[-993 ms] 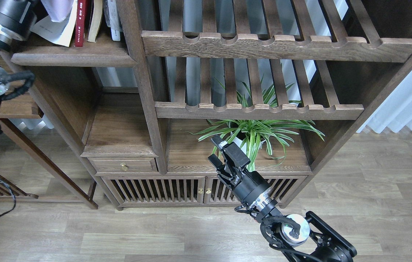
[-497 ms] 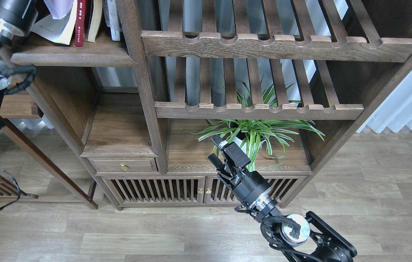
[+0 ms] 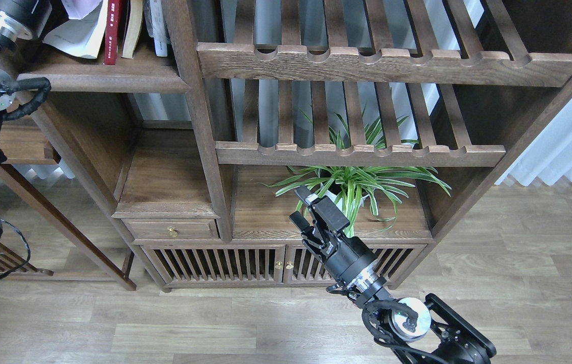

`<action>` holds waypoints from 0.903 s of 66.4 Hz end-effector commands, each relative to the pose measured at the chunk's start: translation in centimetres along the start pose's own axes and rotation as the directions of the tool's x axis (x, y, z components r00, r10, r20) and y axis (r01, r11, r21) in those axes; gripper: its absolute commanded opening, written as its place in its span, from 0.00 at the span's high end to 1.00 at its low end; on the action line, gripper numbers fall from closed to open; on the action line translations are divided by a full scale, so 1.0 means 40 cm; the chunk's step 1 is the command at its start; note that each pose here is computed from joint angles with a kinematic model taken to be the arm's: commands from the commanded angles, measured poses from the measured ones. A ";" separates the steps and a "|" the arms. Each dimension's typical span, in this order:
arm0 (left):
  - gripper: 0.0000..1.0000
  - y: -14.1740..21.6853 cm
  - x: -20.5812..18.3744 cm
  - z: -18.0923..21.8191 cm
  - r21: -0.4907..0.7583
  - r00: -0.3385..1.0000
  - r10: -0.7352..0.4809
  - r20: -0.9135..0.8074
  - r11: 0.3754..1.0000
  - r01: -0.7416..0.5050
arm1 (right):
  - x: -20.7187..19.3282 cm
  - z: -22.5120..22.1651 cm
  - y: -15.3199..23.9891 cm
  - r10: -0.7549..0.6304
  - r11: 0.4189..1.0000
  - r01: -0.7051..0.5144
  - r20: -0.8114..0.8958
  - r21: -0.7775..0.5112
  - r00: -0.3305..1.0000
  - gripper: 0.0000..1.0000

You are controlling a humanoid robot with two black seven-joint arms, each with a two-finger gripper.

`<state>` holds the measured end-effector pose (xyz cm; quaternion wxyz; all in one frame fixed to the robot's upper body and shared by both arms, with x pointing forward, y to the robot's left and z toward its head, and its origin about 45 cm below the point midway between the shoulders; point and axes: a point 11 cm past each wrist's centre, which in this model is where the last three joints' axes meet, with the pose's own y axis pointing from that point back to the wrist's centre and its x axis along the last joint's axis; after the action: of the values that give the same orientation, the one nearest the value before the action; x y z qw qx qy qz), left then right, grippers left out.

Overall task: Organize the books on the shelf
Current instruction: 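Push the white book upright into the upper side shelf with the left gripper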

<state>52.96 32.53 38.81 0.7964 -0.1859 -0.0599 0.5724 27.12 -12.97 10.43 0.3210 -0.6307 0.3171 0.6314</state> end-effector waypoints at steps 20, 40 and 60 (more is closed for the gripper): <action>0.72 -0.009 -0.043 -0.037 0.008 0.999 -0.019 -0.041 1.000 0.020 | -0.002 -0.001 0.002 -0.009 1.000 0.009 0.000 0.003 1.000 0.01; 0.58 -0.006 -0.047 -0.046 -0.004 0.996 -0.005 -0.087 1.000 0.005 | 0.000 0.000 0.003 -0.007 1.000 0.007 0.001 0.002 1.000 0.01; 0.49 -0.016 -0.062 -0.042 -0.047 0.985 0.010 -0.174 0.999 -0.019 | 0.000 0.000 0.003 -0.007 1.000 0.007 0.001 0.002 1.000 0.01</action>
<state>53.13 30.09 37.58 0.7975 -0.2224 -0.0224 0.5604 27.02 -13.05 10.44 0.3243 -0.6312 0.3155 0.6300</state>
